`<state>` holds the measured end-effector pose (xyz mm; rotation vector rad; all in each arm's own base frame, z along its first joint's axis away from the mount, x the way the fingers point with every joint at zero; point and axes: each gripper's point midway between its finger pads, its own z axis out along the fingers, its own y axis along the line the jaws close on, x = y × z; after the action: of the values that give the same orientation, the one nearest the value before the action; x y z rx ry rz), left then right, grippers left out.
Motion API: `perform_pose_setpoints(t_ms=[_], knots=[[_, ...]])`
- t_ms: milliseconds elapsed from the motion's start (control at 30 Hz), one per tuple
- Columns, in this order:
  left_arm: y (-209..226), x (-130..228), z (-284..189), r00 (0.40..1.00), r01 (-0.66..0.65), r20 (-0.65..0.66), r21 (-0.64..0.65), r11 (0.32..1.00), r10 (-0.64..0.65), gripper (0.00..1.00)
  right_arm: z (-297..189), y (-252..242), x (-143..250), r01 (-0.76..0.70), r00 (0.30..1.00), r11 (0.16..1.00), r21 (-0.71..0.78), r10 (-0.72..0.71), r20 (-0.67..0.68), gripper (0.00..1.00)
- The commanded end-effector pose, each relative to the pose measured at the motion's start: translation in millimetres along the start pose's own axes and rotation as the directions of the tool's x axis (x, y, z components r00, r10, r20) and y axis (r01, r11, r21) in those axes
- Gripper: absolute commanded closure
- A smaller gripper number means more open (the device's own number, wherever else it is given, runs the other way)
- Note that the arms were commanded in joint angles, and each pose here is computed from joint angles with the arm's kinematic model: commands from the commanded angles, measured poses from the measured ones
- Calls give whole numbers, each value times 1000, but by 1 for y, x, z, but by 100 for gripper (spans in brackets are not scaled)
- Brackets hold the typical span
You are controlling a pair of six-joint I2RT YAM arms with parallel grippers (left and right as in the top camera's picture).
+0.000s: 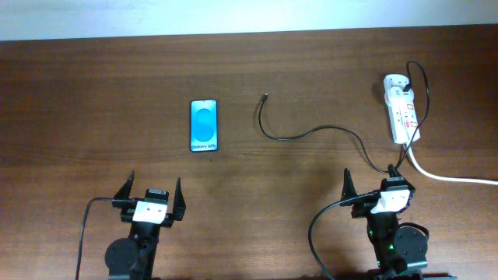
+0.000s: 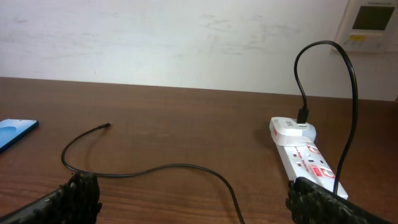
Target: Plug charger to phone and switch on socket
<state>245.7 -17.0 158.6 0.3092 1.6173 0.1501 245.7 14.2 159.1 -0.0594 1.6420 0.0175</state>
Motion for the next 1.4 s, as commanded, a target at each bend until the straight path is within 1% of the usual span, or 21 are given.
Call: perform_pose_setpoints(t_ms=[0, 967, 1000, 1133, 1200, 1300, 1367], knots=[[1, 3, 0, 1000, -8, -8, -8, 1000, 8, 1, 0, 0, 4, -1, 1000, 1000, 1, 1, -8, 2], [2, 1, 0, 1000, -8, 0, -10, 1000, 8, 1, 0, -1, 4, -1, 1000, 1000, 2, 1, -8, 2], [1, -2, 0, 1000, -9, 10, -5, 1000, 9, 1, 0, 0, 4, -1, 1000, 1000, 1, 1, -8, 1], [7, -36, -3, 988, -20, 151, -24, 1000, 23, 1, 0, 0, 4, -1, 1000, 1000, 1, 1, -8, 2], [-1, -61, -8, 965, -43, 261, 25, 999, 35, 1, 0, 0, 4, -1, 1000, 1000, 1, 1, -8, 2], [2, -72, -7, 954, -46, 298, 13, 999, 40, 1, 0, -1, 4, -1, 1000, 1000, 2, 1, -8, 1], [0, -79, -2, 948, -33, 317, 39, 999, 19, 1, 0, -1, 4, -1, 1000, 1000, 2, 1, -8, 2]])
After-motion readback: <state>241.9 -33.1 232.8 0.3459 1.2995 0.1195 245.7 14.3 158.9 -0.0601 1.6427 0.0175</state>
